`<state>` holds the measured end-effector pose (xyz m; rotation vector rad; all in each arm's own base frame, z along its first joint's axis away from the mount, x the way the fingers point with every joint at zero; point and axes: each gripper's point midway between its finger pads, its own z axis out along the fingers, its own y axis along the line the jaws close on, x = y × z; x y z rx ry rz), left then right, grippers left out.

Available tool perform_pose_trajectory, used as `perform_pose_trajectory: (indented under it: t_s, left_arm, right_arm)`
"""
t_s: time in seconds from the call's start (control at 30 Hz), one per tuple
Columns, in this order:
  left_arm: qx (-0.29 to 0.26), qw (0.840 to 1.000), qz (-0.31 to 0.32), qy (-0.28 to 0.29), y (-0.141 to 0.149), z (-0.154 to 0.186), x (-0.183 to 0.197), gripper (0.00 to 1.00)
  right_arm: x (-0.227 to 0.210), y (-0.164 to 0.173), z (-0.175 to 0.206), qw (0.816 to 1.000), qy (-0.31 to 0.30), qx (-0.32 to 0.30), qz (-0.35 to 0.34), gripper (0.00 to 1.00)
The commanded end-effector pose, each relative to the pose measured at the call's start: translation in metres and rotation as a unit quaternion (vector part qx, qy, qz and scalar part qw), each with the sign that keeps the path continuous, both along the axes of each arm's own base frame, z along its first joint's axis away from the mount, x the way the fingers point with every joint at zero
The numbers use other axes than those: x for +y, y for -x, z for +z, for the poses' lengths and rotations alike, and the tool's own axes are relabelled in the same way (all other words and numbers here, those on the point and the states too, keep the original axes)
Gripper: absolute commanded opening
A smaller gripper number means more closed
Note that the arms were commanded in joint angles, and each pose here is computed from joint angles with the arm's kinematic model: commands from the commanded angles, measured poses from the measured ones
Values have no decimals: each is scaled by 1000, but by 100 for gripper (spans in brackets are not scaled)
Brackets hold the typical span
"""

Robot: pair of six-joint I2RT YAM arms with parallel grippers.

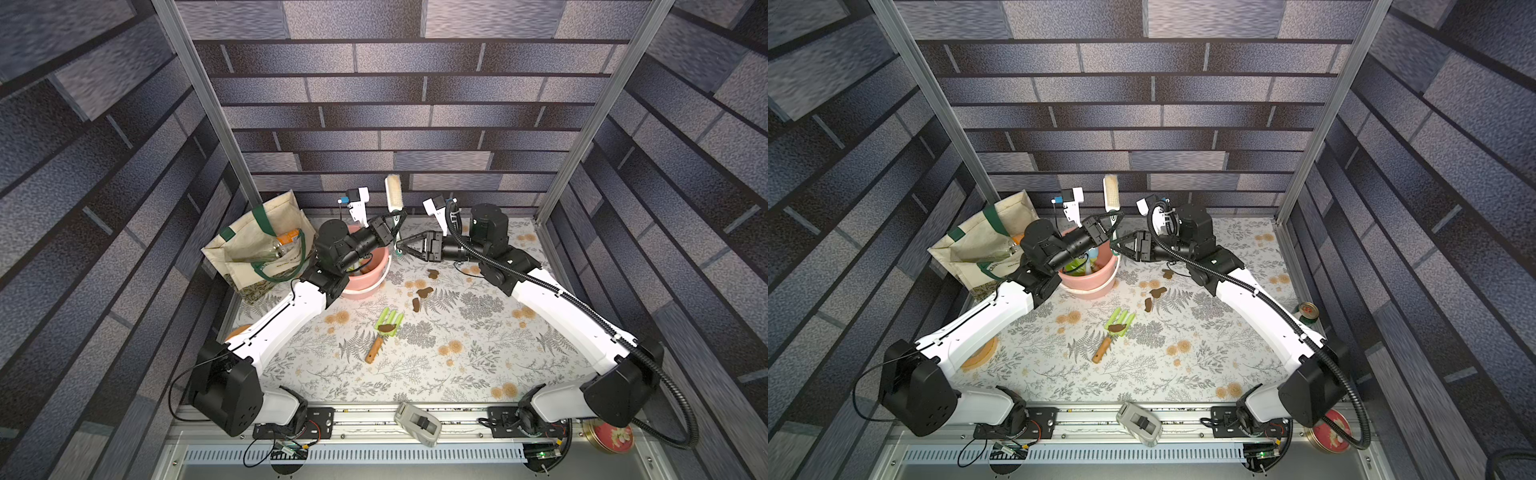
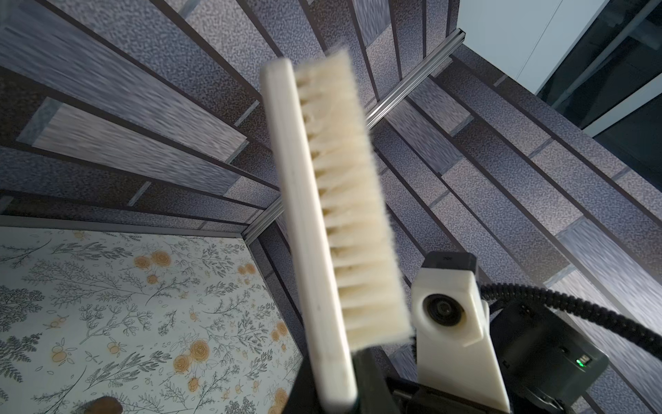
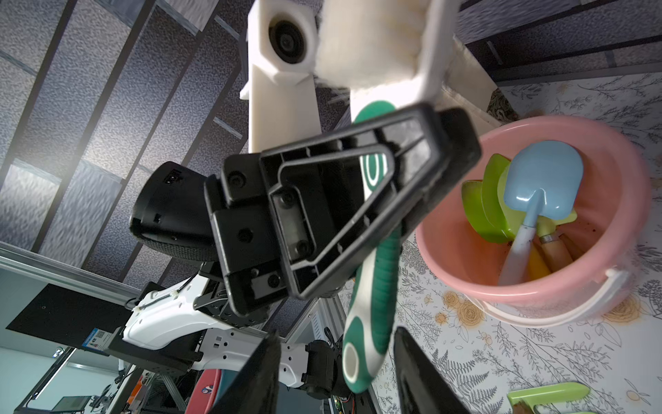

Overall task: Brush the soil off the hand trowel and place it into the bucket
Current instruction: Adjust the brush.

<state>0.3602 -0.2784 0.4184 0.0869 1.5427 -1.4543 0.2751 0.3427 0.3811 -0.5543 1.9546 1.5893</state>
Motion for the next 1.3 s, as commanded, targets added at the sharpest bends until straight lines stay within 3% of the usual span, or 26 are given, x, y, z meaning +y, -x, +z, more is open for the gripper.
perform_pose_trajectory:
  t_s: [0.0, 0.17, 0.3, 0.47, 0.5, 0.63, 0.73, 0.83, 0.97, 1.07, 1.17, 1.27]
  left_arm:
    - [-45, 998, -36, 40, 16, 41, -4, 0]
    - [-45, 997, -53, 36, 21, 42, -11, 0]
    - [-39, 997, -55, 32, 21, 40, -13, 1]
    - [-22, 998, -57, 2, 18, 33, -19, 12]
    - [-20, 998, -55, -6, 18, 32, -19, 18]
    - [-5, 999, -38, -35, 15, 25, -17, 69]
    - [14, 998, -4, -61, 10, 18, -5, 83]
    - [56, 994, 41, -82, 2, 5, 14, 83]
    - [142, 980, 98, -96, -14, -24, 34, 84]
    - [161, 977, 101, -93, -18, -31, 33, 84]
    - [162, 978, 95, -95, -18, -31, 26, 83]
    - [169, 978, 78, -98, -20, -34, 15, 82]
  right_arm:
    - [4, -4, 1, 1000, 3, -8, -3, 48]
    - [5, -8, 1, 1000, 13, -16, -14, 38]
    - [1, -13, 5, 999, 21, -26, -36, 7]
    - [-12, -21, 0, 994, 60, -43, -82, 0]
    - [-14, -22, 0, 993, 68, -48, -89, 0]
    - [-24, -27, -2, 985, 105, -70, -114, 0]
    - [-35, -33, -7, 975, 145, -89, -142, 0]
    - [-48, -41, -15, 956, 198, -123, -181, 0]
    - [-71, -55, -25, 903, 292, -193, -249, 0]
    - [-79, -62, -25, 875, 326, -226, -276, 0]
    - [-83, -68, -27, 858, 352, -241, -285, 0]
    - [-79, -69, -27, 858, 353, -246, -282, 0]
